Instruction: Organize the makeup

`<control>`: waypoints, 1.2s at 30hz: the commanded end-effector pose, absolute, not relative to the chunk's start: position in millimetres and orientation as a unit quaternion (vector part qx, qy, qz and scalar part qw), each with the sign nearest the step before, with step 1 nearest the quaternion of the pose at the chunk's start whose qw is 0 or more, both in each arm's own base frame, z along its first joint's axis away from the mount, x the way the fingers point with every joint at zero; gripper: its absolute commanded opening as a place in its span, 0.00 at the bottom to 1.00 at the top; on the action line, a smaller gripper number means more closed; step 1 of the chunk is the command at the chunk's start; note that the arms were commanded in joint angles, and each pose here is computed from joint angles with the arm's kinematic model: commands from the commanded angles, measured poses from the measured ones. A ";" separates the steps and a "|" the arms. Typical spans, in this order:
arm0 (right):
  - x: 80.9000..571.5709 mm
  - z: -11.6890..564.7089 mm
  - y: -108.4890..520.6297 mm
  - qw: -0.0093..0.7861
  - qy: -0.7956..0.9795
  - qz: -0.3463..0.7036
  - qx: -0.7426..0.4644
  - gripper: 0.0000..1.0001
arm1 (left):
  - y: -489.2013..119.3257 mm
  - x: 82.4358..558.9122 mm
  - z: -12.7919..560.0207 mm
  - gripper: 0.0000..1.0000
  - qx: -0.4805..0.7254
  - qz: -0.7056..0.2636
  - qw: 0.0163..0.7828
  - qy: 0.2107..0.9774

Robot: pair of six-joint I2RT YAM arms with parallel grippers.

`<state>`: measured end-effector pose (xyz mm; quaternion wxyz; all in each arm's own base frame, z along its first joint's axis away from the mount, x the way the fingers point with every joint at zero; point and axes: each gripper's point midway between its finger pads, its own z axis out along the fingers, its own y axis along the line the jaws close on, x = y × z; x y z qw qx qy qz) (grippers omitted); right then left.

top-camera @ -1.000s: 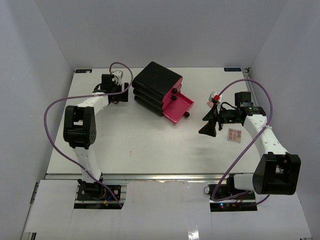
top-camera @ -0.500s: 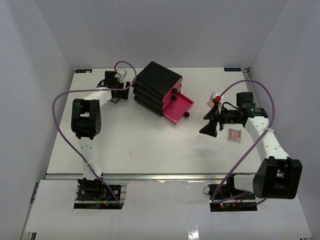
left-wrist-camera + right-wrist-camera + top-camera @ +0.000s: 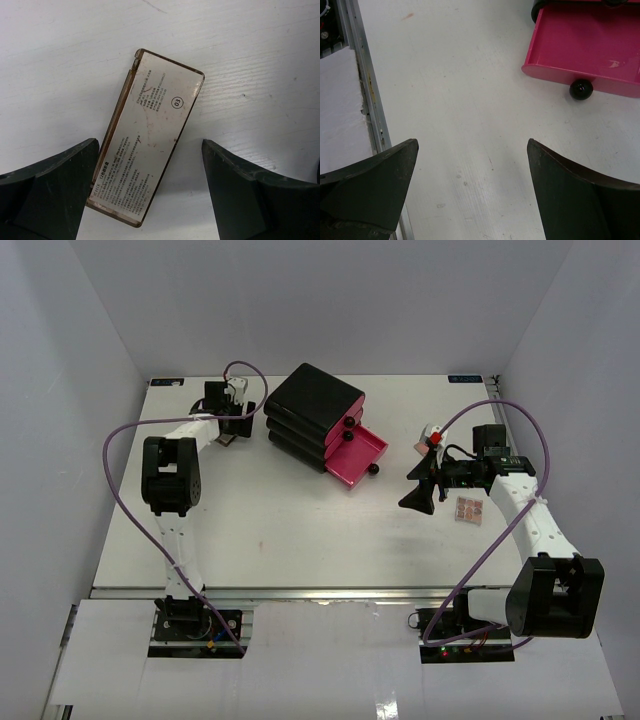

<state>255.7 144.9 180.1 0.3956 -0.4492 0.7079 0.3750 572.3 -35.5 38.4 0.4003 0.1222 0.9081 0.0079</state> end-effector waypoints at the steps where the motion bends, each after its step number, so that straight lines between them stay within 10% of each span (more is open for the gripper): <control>1: 259.5 182.5 146.4 0.408 0.695 0.376 -0.458 0.96 | -34.2 585.4 73.0 0.94 0.128 0.011 0.445 0.886; 21: 263.2 184.1 138.7 0.415 0.700 0.372 -0.447 0.96 | -16.9 588.4 37.4 0.95 0.118 0.031 0.426 0.896; 36: 263.7 186.8 136.3 0.420 0.700 0.371 -0.443 0.96 | -8.1 563.9 4.7 0.70 0.071 -0.009 0.378 0.923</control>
